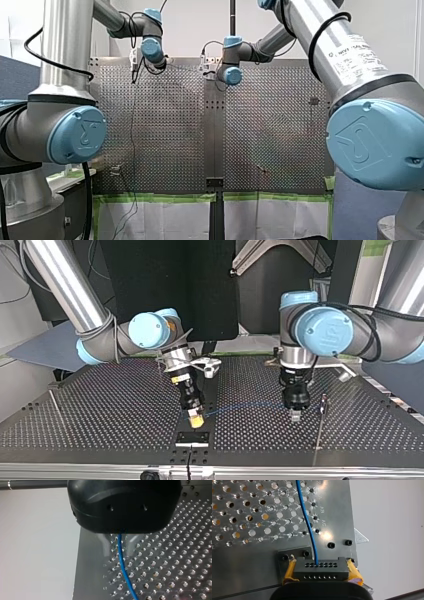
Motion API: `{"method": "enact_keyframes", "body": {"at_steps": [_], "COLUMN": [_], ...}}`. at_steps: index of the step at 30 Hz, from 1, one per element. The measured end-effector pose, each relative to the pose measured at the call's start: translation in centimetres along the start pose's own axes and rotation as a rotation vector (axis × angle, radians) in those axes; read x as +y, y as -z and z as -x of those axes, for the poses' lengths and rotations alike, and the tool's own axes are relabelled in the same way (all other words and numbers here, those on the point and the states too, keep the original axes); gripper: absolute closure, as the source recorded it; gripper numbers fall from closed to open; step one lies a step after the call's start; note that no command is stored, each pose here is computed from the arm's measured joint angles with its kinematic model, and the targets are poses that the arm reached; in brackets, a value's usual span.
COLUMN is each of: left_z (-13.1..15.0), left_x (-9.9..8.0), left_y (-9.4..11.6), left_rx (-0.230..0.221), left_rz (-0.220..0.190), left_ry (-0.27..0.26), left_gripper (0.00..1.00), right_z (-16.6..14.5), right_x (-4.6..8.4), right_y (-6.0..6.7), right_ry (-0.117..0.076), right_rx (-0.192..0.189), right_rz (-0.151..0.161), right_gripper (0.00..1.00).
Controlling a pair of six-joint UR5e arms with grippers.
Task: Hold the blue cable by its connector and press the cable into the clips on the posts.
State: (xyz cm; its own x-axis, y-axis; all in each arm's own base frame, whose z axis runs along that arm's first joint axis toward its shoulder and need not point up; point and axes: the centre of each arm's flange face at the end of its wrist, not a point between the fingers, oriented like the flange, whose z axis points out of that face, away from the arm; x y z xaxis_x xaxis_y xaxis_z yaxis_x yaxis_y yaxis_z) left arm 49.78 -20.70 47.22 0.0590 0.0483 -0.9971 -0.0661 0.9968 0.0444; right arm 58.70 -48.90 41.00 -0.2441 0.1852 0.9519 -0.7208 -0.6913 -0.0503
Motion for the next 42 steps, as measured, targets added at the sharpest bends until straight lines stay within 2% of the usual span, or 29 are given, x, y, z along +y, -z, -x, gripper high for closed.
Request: {"method": "enact_keyframes", "body": {"at_steps": [8, 13, 17, 20, 24, 28, 42], "left_z": [-0.5, -0.5, -1.3, -2.3, -4.1, -6.5, -15.7], "left_x": [-0.6, -0.8, -1.0, -1.2, -2.0, -3.2, -8.3], "left_y": [0.2, 0.2, 0.5, 0.8, 1.2, 1.7, 4.4], "left_rx": [-0.027, -0.029, -0.028, -0.027, -0.019, 0.004, 0.091], "left_rz": [0.002, 0.002, -0.001, -0.006, -0.018, -0.026, -0.033], "left_ry": [-0.004, -0.001, -0.004, -0.002, 0.01, 0.001, -0.012], "left_gripper": [1.0, 1.0, 1.0, 1.0, 1.0, 1.0, 1.0], "right_z": [0.0, 0.1, 0.4, 0.9, 2.2, 3.4, 7.0], "right_x": [0.0, 0.1, 0.0, -0.1, 0.1, 0.3, 1.1], "right_y": [0.0, 0.0, 0.2, 0.5, 1.5, 2.4, 4.8], "right_ry": [0.002, 0.003, 0.006, 0.01, 0.011, 0.013, 0.034], "right_rx": [-0.001, -0.002, -0.016, -0.039, -0.089, -0.12, -0.129], "right_rz": [0.001, 0.001, 0.004, 0.013, 0.041, 0.07, 0.169], "right_gripper": [1.0, 1.0, 1.0, 1.0, 1.0, 1.0, 1.0]}}
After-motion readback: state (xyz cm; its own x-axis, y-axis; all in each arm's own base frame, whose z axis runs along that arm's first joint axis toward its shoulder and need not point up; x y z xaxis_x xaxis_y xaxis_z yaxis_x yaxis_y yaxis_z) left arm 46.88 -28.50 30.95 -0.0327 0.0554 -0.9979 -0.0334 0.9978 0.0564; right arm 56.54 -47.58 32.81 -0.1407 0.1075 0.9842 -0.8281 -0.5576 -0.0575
